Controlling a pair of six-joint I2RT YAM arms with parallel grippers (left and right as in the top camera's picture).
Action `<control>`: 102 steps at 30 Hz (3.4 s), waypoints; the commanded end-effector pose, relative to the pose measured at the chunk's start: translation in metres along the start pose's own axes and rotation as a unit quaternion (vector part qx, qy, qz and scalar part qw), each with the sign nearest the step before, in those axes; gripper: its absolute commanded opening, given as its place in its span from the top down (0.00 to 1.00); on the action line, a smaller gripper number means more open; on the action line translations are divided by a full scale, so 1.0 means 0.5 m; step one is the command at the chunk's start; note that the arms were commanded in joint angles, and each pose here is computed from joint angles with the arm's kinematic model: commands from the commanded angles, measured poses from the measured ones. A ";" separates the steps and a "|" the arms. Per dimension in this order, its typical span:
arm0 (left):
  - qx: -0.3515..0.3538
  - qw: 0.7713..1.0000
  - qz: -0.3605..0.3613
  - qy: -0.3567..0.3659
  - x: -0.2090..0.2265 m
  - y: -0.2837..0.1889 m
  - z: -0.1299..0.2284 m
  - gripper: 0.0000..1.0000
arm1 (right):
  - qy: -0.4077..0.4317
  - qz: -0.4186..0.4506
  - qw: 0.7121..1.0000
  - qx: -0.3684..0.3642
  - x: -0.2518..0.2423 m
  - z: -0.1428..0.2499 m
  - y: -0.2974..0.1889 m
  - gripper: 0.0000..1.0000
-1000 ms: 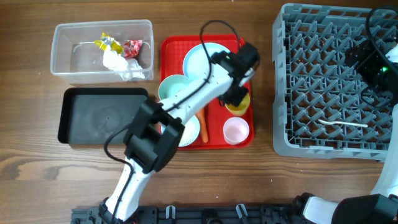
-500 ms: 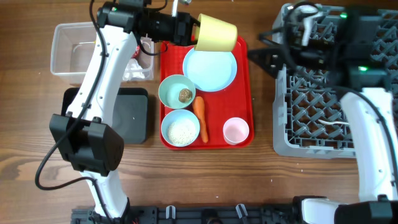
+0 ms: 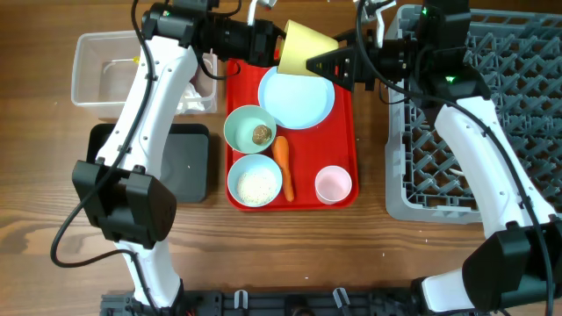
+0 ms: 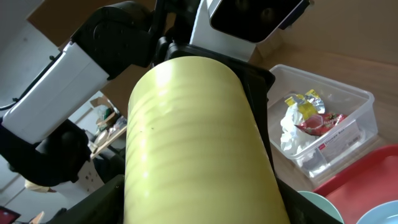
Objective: Sort waste into correct bins and load items into the dishwasher rack
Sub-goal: 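Lift the yellow cup and hand it to the right gripper, then lower the yellow cup into the rack with the right gripper and release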
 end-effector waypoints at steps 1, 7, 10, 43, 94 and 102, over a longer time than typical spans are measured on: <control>0.003 1.000 -0.007 0.011 -0.005 0.006 -0.002 0.96 | 0.005 -0.006 1.000 0.010 -0.007 0.007 0.019 0.52; 0.006 0.999 -0.041 0.013 0.007 0.005 -0.002 0.66 | 0.005 0.005 1.000 -0.002 -0.017 0.000 -0.004 0.56; 0.007 0.999 -0.046 0.013 0.009 0.005 -0.001 0.66 | 0.008 0.018 1.000 -0.016 -0.028 -0.008 -0.030 0.55; 0.181 0.922 -0.336 -0.058 0.185 0.108 0.125 0.62 | 0.426 0.714 0.550 -0.077 -0.015 0.259 -0.529 0.57; 0.204 0.909 -0.356 -0.074 0.228 0.115 0.151 0.64 | 0.510 0.705 0.491 -0.039 -0.100 0.372 -0.547 0.54; 0.205 0.908 -0.357 -0.074 0.228 0.114 0.152 0.64 | 0.488 0.728 0.479 -0.059 -0.074 0.330 -0.567 0.56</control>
Point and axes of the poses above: each gripper's point midway between its finger pads, its own y axis out along the fingers, its own x axis along the line the jaws close on, z = x × y, the point moved 8 cm from there along -y, back along the fingers, and after that the axes turned 10 degrees about y, right-handed, at the moved point
